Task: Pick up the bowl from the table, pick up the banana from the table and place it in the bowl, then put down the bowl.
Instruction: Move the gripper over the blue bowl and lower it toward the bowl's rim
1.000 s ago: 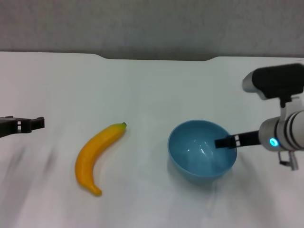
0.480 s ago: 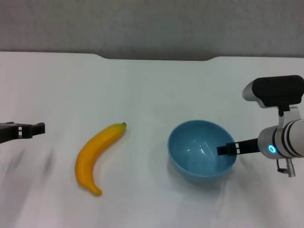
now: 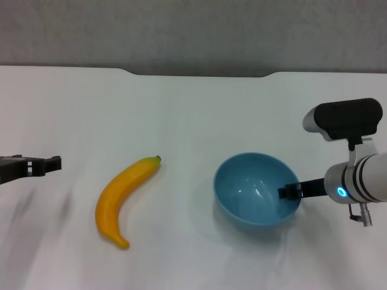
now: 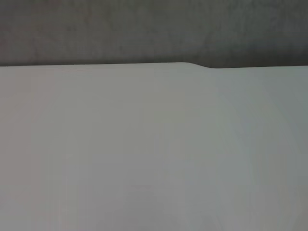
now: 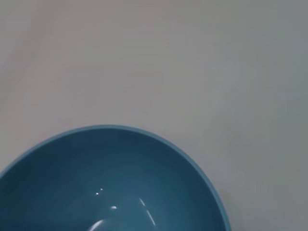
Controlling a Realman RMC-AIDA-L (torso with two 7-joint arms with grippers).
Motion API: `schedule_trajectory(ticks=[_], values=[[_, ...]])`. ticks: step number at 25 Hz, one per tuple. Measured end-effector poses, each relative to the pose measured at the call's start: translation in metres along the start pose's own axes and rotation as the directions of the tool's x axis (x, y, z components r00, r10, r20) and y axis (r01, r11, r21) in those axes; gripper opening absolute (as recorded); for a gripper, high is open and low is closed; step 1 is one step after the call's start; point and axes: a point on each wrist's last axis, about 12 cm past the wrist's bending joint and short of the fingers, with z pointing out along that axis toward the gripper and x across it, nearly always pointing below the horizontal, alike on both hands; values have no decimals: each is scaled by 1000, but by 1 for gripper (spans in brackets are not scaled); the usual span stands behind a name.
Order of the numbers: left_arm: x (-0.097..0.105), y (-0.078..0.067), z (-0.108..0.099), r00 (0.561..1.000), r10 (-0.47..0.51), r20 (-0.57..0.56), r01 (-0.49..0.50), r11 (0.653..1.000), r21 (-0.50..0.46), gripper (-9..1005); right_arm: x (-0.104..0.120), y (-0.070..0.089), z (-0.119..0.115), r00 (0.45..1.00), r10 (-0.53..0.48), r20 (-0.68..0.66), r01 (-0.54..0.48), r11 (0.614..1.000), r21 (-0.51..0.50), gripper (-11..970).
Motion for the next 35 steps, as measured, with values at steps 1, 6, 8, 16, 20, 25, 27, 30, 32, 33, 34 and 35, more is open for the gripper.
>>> schedule_trajectory(ticks=[1,6,8,16,20,25,27,30,32,33,34,35], values=[[0,0,0,1000,0,2,0,1000,0,845,1,-1,1,1000,0,-3,0,1000,3,719],[0,0,0,1000,-1,4,1,1000,-1,842,2,0,3,1000,-15,5,15,1000,6,585],[0,0,-1,1000,-1,5,1,1000,-2,841,1,1,4,1000,-21,10,21,1000,5,500],[0,0,-1,1000,-2,14,2,1000,-3,837,5,-1,6,1000,-10,9,10,1000,9,360],[1,0,-1,1000,-2,16,2,1000,-3,835,5,1,7,999,-32,16,32,999,11,298],[1,-1,0,1000,3,19,-3,1000,-1,832,5,3,7,999,-43,27,42,999,7,221],[2,-4,1,1000,9,23,-9,1000,2,831,5,3,7,999,-42,27,42,999,7,190],[2,-3,1,1000,2,24,-2,1000,1,830,5,3,7,999,-43,29,43,999,6,178],[3,-3,1,1000,-2,27,3,1000,-1,829,3,4,6,998,-45,37,45,999,2,170],[3,-2,1,1000,-5,29,5,1000,-3,828,2,5,5,998,-45,45,46,999,-2,168],[4,-1,0,999,-7,31,8,1000,-6,827,1,6,4,998,-46,53,47,999,-6,167],[5,-1,0,999,-10,32,10,1000,-7,827,0,7,3,997,-48,60,48,999,-9,165]])
